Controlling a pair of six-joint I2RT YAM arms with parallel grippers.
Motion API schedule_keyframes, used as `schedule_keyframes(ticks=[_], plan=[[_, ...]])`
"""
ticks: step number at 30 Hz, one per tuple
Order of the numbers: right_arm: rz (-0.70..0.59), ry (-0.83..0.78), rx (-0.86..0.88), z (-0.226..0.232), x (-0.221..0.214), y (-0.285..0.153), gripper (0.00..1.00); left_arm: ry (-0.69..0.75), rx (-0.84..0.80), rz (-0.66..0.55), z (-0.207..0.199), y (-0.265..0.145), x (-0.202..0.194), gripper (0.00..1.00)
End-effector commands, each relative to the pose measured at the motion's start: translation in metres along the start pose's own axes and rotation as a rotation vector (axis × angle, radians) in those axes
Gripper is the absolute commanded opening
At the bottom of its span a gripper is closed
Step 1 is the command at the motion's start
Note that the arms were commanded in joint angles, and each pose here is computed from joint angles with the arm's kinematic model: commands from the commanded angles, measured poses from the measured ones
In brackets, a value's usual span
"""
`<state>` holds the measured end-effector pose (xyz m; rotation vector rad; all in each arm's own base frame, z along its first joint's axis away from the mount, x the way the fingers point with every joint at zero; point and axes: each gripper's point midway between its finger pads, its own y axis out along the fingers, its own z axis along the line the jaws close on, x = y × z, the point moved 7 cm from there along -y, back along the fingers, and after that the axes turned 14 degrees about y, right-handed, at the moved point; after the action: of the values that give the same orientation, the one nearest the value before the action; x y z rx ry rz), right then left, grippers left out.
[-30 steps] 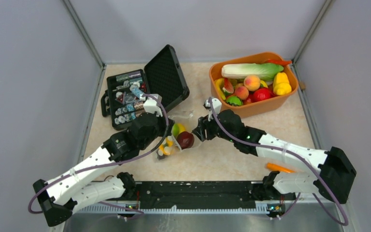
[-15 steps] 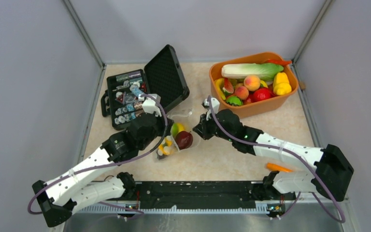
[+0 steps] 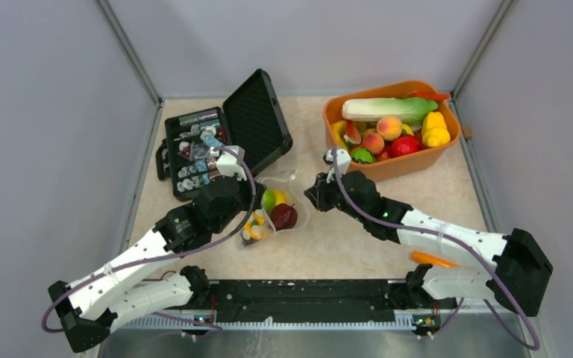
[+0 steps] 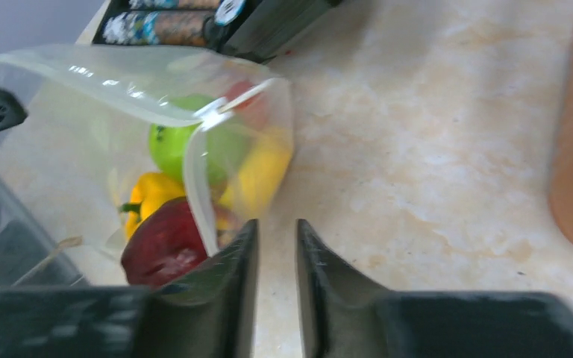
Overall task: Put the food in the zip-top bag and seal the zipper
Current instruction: Adjust the zipper food storage bag at the center of the board, then pick up the fake fruit from the bin.
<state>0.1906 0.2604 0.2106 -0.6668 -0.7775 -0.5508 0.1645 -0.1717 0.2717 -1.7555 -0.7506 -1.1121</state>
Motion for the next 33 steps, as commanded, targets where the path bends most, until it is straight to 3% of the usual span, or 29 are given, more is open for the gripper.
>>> schedule_keyframes(ticks=[1, 3, 9, 15, 24, 29, 33], plan=[[-0.213, 0.0, -0.076, -0.004, 0.033, -0.024, 0.32, -0.02, -0.001, -0.048, -0.002, 0.001, 0.009, 0.0], [-0.305, -0.016, -0.143, -0.012, 0.052, -0.039, 0.4, -0.021, -0.005, -0.047, -0.002, 0.001, 0.009, 0.0], [-0.449, 0.008, -0.362, -0.059, 0.103, -0.068, 0.44, -0.022, -0.018, -0.039, -0.004, 0.002, 0.007, 0.0], [-0.462, 0.079, -0.52, -0.112, 0.141, -0.084, 0.44, -0.024, -0.018, -0.037, -0.004, 0.001, 0.007, 0.0], [-0.327, 0.125, -0.569, -0.147, 0.157, -0.062, 0.48, -0.024, -0.015, -0.033, -0.002, -0.001, 0.006, 0.0], [-0.305, 0.139, -0.579, -0.156, 0.162, -0.049, 0.63, -0.022, -0.01, -0.035, -0.001, -0.002, 0.006, 0.0], [-0.313, 0.169, -0.575, -0.163, 0.174, -0.049, 0.68, -0.021, -0.009, -0.034, -0.001, -0.002, 0.006, 0.0]])
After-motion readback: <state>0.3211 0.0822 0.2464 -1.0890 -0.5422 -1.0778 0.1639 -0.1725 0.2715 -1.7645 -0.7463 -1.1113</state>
